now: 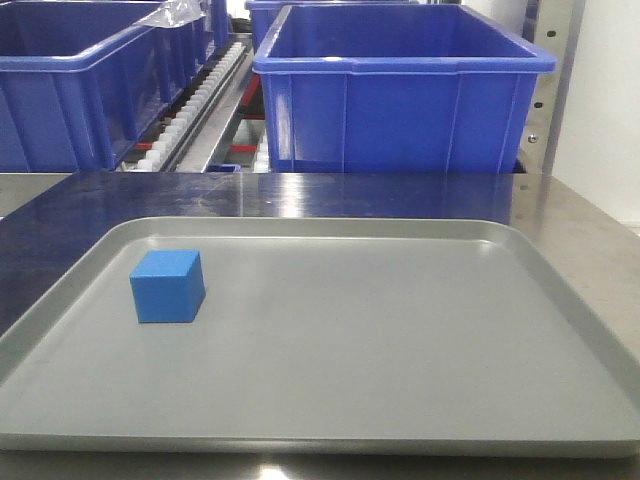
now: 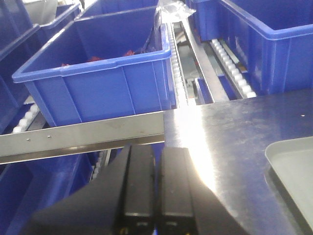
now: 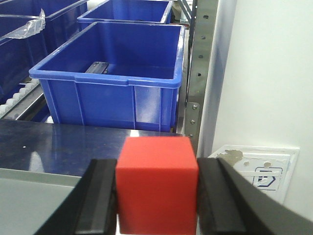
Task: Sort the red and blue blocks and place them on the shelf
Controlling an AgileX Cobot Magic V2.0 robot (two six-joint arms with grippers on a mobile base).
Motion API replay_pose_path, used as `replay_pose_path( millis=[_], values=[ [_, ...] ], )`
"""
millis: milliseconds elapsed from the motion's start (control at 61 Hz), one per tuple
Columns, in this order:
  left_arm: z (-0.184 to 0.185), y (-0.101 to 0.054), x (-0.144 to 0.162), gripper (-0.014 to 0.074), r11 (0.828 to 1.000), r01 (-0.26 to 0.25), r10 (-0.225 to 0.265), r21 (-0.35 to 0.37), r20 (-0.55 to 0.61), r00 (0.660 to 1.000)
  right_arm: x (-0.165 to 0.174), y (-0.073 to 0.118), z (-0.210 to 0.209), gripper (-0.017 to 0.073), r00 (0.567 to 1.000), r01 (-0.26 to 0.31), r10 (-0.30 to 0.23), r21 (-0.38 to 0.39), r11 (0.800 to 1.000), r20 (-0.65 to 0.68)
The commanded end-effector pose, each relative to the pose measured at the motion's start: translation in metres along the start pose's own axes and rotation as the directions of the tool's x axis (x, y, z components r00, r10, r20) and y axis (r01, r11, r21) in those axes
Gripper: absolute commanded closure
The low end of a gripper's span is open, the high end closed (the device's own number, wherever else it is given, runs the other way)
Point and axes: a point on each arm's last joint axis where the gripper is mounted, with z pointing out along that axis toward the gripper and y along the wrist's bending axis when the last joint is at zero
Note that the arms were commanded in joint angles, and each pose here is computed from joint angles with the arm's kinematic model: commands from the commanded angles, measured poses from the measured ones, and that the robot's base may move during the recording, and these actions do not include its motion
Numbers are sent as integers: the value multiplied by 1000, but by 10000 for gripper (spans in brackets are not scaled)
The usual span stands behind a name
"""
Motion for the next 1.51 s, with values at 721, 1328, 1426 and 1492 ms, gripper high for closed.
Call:
replay_pose_path(
  millis=[721,1328,1426,1492],
  values=[
    [68,-47,-68,472,933,200,-61,298,-418,906,-15,0,-1,482,996,1,-2,9,1000,93],
    [141,-115,-86,122,940,294,-12,176,-839,544,-15,0,-1,482,996,1,-2,9,1000,93],
    [150,-119,-95,-80,940,331,-91,88,-867,490,-15,0,-1,482,996,1,-2,9,1000,93],
    [156,-121,-101,-120,939,338,-110,57,-884,454,-15,0,-1,482,996,1,-2,9,1000,93]
  ],
)
